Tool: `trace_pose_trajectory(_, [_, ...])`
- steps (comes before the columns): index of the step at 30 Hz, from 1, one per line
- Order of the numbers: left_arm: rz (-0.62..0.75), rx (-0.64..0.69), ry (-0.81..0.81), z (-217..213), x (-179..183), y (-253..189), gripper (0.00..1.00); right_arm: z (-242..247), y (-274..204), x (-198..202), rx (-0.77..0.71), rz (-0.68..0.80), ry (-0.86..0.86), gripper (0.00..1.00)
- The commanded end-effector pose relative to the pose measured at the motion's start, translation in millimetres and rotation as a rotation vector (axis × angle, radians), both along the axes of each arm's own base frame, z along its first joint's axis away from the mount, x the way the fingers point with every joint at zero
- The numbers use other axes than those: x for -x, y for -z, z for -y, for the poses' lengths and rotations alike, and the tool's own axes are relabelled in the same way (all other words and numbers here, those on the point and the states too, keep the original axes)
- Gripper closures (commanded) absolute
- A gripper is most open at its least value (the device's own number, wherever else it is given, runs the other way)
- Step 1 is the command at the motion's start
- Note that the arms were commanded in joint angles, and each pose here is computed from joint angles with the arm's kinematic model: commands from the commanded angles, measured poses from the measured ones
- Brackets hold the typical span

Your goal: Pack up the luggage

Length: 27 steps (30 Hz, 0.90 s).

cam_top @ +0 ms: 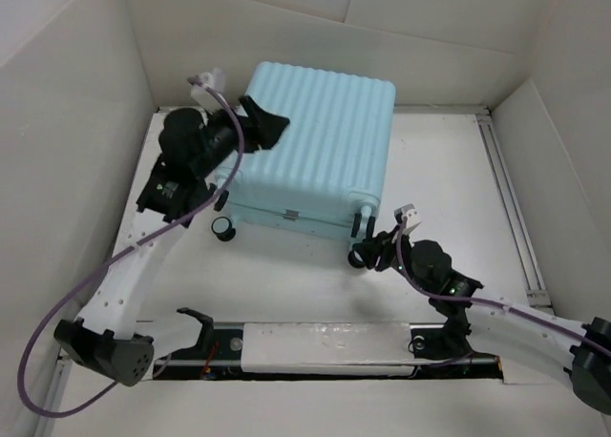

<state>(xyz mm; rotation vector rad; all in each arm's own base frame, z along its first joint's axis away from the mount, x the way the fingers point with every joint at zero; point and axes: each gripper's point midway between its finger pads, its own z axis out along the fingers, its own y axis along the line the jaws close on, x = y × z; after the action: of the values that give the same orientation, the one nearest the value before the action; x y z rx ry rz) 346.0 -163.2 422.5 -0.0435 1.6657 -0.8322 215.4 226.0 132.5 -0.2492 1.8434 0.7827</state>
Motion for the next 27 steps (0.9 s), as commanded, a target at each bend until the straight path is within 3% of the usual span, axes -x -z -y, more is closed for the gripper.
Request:
trace_pose_trajectory(1, [0.025,-0.048,0.015,16.3,36.7,11.2,0.3,5.7,-19.5,-0.5,-0.066,0.028,0.058,0.56])
trace_pose_trajectory(3, [0.07,0.004,0.136,37.3,63.9,9.3,0.32,10.5,-19.5,0.5,-0.06,0.027,0.071,0.52])
trace_pose_trajectory(6, [-0.033,-0.05,0.186,68.0,80.4,75.4,0.32,13.1,-20.4,-2.3,-0.047,0.033,0.089,0.5])
trace_pose_trajectory(7, [-0.047,-0.052,0.263,91.3,102.6,88.5,0.3,11.6,-15.6,-4.1,-0.022,0.024,0.087,0.5])
trace_pose_trajectory(9, [-0.09,-0.079,0.235,106.9,112.4,120.4,0.17,11.1,-7.9,-6.6,-0.001,0.01,0.096,0.5])
trace_pose_trajectory(10, [-0.098,-0.112,0.302,135.7,139.0,132.9,0.11,11.2,-5.8,-9.3,0.012,0.004,0.108,0.5])
trace_pose_trajectory(13, [-0.128,-0.23,0.287,176.0,157.8,162.8,0.03,11.2,-11.3,-12.0,0.002,0.026,0.115,0.5])
trace_pose_trajectory(19, [-0.145,-0.206,0.292,204.2,151.4,167.2,0.03,22.3,-23.8,-17.8,-0.019,0.093,0.171,0.5])
trace_pose_trajectory(27, [-0.169,-0.194,0.248,207.9,129.9,180.2,0.06,16.6,-26.1,-27.1,-0.01,0.134,0.176,0.53])
